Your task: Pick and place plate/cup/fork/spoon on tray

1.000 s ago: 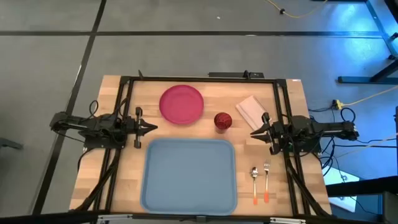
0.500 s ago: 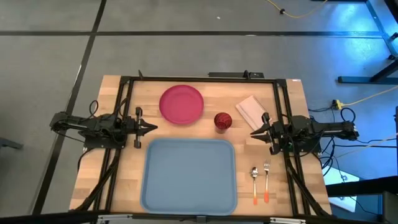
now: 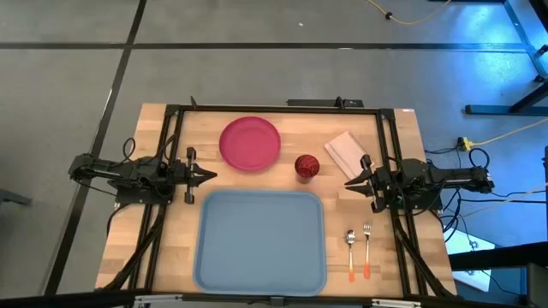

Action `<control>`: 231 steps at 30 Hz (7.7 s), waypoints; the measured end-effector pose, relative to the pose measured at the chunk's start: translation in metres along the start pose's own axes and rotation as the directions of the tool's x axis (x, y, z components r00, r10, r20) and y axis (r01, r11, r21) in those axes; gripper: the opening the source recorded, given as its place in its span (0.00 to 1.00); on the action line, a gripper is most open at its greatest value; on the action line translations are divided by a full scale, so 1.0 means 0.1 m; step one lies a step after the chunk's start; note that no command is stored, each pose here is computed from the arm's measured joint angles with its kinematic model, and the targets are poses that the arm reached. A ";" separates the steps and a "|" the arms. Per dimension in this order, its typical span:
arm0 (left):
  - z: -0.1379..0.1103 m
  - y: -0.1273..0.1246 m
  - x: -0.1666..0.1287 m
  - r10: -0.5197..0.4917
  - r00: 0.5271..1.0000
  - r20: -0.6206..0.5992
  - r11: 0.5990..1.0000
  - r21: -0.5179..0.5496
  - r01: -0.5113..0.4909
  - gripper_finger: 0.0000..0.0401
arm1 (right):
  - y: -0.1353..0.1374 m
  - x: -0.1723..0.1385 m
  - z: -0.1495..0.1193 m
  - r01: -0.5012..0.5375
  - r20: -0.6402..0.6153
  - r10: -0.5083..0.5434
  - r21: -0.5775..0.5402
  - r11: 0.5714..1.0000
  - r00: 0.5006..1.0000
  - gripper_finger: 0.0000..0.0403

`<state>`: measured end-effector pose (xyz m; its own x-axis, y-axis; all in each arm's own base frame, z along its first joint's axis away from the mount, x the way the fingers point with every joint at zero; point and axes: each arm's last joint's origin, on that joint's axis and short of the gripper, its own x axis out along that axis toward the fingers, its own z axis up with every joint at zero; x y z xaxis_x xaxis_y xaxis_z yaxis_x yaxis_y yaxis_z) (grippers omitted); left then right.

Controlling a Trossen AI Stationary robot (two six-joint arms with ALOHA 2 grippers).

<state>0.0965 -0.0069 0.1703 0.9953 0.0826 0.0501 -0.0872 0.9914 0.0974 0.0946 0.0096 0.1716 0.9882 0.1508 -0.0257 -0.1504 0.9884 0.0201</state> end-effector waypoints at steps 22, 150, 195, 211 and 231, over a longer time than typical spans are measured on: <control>0.00 0.00 0.00 0.000 1.000 -0.001 1.000 0.000 0.000 0.02 | 0.00 0.00 0.10 0.002 0.102 -0.017 0.143 0.990 0.995 0.14; -0.05 1.07 1.02 0.459 0.294 -0.838 0.522 -0.014 -0.853 0.19 | -0.07 -0.02 0.14 0.237 0.149 -0.256 0.136 0.962 0.955 0.14; -0.19 1.05 1.00 0.515 0.344 -0.786 0.589 0.032 -0.808 0.23 | -0.07 -0.02 0.13 0.239 0.136 -0.256 0.130 0.962 0.957 0.14; -0.19 1.04 1.00 0.532 0.332 -0.779 0.501 -0.027 -0.865 0.32 | -0.07 -0.02 0.13 0.239 0.135 -0.256 0.129 0.962 0.957 0.14; -0.25 0.97 0.92 0.462 0.273 -0.844 0.408 -0.072 -0.910 0.32 | -0.07 -0.02 0.13 0.240 0.131 -0.257 0.128 0.962 0.958 0.14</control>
<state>0.1811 0.0995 0.1599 0.2668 0.5659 -0.7802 -0.9386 0.3363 -0.0770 0.0945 0.0020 0.1840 0.9886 -0.1112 0.1013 0.0963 0.9853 0.1413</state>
